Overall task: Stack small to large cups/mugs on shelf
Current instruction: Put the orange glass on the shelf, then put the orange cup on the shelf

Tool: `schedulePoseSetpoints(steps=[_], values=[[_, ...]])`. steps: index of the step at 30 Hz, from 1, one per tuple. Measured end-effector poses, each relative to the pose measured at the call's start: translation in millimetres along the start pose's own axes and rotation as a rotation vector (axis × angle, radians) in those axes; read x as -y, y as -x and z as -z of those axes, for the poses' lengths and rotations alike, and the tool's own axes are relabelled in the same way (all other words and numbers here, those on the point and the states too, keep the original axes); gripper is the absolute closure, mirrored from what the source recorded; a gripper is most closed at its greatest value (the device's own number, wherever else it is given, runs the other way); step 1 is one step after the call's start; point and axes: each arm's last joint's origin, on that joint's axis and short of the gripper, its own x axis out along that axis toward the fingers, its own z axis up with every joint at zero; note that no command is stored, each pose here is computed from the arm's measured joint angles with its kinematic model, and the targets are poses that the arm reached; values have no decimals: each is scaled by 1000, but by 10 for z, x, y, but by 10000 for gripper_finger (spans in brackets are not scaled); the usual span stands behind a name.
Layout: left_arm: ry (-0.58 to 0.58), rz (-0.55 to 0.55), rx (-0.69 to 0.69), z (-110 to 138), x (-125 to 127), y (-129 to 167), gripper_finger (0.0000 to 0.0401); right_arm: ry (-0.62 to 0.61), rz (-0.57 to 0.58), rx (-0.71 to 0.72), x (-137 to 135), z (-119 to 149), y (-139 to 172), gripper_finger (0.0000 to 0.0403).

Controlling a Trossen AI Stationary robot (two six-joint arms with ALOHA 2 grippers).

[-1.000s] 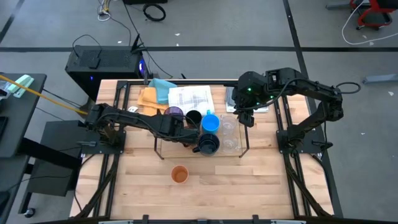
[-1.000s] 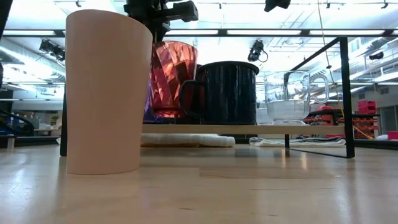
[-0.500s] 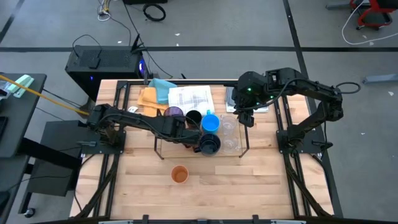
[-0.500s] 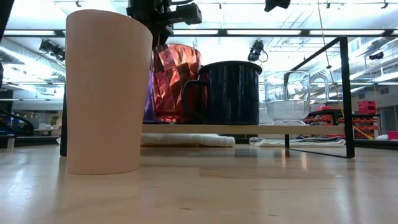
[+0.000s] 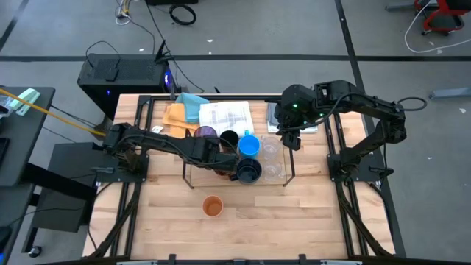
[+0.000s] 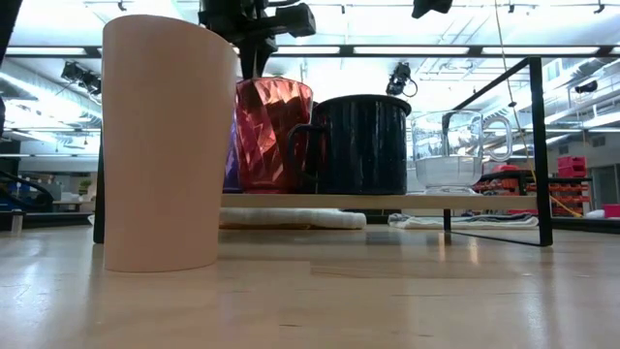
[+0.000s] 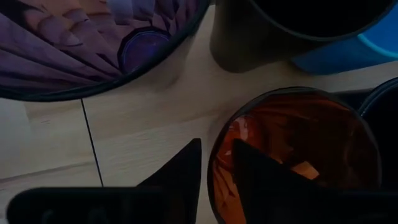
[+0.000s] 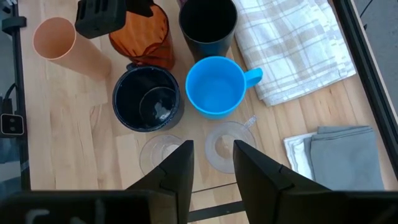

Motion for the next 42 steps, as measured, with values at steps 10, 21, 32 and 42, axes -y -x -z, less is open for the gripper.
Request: schedulePoseSetpoints(steps=[10, 21, 32, 42], values=[[-16, 20, 13, -10, 19, 1, 272, 0, 0, 0, 0, 0, 0, 284], [-46, 56, 25, -83, 44, 92, 235, -3, 0, 0, 0, 0, 0, 284], [-59, 71, -9, -103, -42, 263, 238, -7, 0, 0, 0, 0, 0, 284], [-130, 294, 22, -16, -94, 1193, 253, -7, 0, 0, 0, 0, 0, 284]])
